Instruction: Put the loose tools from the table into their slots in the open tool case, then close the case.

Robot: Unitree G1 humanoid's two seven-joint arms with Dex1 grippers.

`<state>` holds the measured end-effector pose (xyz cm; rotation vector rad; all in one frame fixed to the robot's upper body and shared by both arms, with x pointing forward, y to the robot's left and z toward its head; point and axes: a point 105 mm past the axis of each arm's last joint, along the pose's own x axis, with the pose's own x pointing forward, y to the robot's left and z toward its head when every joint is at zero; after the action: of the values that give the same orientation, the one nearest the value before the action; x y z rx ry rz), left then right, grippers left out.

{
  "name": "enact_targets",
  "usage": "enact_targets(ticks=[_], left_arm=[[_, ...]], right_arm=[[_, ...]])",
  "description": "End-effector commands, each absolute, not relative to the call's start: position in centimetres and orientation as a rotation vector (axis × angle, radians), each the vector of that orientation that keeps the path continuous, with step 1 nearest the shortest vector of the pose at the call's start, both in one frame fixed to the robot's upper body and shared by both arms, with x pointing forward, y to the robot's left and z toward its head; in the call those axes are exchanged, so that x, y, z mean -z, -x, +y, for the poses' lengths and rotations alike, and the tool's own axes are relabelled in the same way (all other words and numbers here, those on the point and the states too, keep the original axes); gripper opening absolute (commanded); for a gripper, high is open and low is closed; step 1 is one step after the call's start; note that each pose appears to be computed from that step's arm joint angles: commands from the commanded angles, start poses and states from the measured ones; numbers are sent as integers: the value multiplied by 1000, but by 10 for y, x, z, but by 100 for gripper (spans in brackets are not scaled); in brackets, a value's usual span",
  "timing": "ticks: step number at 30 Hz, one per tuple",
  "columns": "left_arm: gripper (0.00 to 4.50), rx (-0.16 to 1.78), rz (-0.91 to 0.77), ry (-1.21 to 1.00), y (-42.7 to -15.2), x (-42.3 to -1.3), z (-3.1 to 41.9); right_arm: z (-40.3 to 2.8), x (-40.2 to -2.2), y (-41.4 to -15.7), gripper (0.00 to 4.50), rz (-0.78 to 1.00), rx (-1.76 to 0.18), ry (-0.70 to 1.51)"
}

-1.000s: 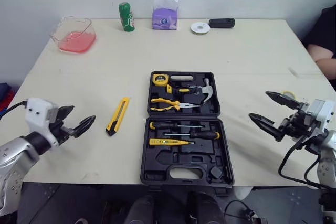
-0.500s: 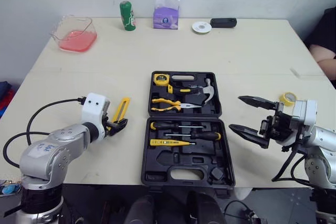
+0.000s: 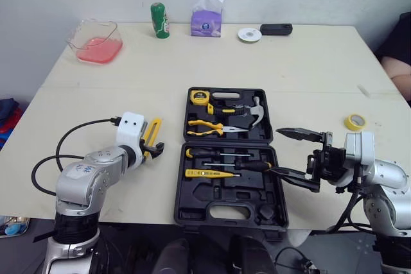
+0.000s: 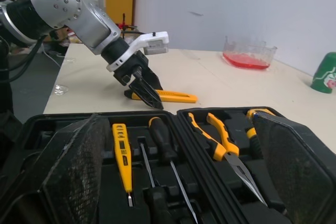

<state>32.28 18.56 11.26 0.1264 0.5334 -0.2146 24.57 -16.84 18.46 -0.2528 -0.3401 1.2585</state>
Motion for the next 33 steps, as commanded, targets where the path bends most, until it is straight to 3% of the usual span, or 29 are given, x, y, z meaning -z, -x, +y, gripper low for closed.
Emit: enact_targets(ticks=[1, 3, 8, 9, 15, 20, 24, 33], left_arm=[[422, 198, 628, -89, -312, -87, 193], [366, 201, 635, -67, -310, -83, 193], [144, 199, 635, -82, -308, -80, 194], [128, 196, 631, -86, -308, -81, 196], [128, 203, 527, -105, -316, -98, 201], [128, 350, 277, -149, -321, -139, 195], [128, 662, 61, -245, -304, -173, 175], [128, 1252, -69, -279, -257, -204, 117]], right_arm=[[-168, -191, -241, 450, -372, -1270, 292], [-168, -191, -241, 450, -371, -1267, 296], [-169, -191, -242, 450, -368, -1253, 306], [-170, -191, -243, 450, -367, -1248, 308], [-173, -189, -244, 450, -351, -1233, 333], [-183, -188, -245, 450, -341, -1195, 376], [-195, -188, -243, 450, -323, -1148, 403], [-210, -180, -230, 450, -260, -1107, 431]])
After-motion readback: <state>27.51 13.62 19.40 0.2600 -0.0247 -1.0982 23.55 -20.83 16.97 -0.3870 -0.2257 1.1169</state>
